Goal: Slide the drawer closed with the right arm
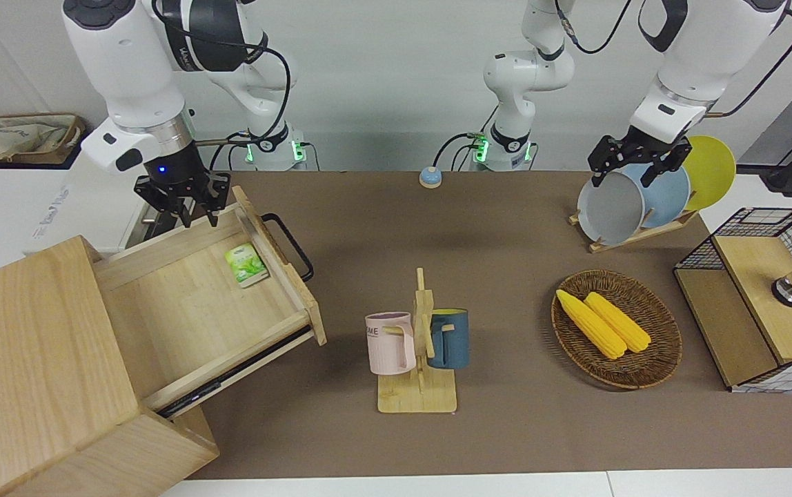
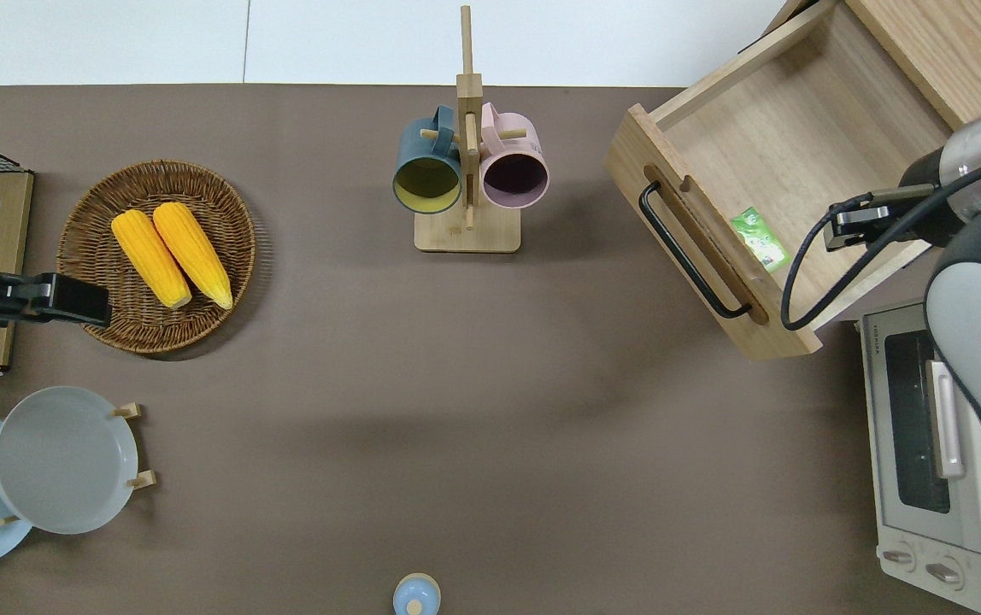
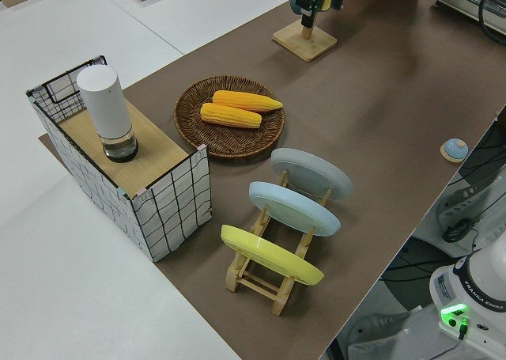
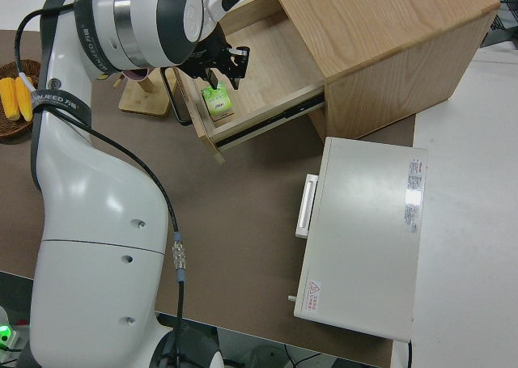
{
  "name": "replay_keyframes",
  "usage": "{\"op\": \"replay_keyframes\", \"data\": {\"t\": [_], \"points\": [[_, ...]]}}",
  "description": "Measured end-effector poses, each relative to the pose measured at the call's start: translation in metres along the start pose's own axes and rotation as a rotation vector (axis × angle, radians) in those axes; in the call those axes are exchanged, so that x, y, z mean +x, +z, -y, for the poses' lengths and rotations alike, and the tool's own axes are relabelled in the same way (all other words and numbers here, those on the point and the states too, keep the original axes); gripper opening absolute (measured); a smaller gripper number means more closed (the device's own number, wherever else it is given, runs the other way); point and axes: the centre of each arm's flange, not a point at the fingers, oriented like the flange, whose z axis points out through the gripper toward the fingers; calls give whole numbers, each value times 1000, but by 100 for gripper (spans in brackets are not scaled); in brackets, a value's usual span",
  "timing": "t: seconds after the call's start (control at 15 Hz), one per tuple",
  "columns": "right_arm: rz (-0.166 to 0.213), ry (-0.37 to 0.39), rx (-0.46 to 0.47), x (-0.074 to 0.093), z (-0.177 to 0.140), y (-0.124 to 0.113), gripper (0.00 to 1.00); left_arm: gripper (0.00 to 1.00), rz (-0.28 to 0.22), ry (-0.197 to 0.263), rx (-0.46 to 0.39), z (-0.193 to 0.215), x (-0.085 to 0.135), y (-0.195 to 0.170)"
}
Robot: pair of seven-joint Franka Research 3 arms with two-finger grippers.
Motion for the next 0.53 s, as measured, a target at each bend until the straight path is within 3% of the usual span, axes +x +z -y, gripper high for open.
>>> {"op": "replay_keyframes", "data": {"t": [0.27,0.53], "points": [[0,-6,0,0,1,0,2,100,0,0,0,0,0,0],[0,-10,1,0,3,0,1,100,0,0,0,0,0,0]]}}
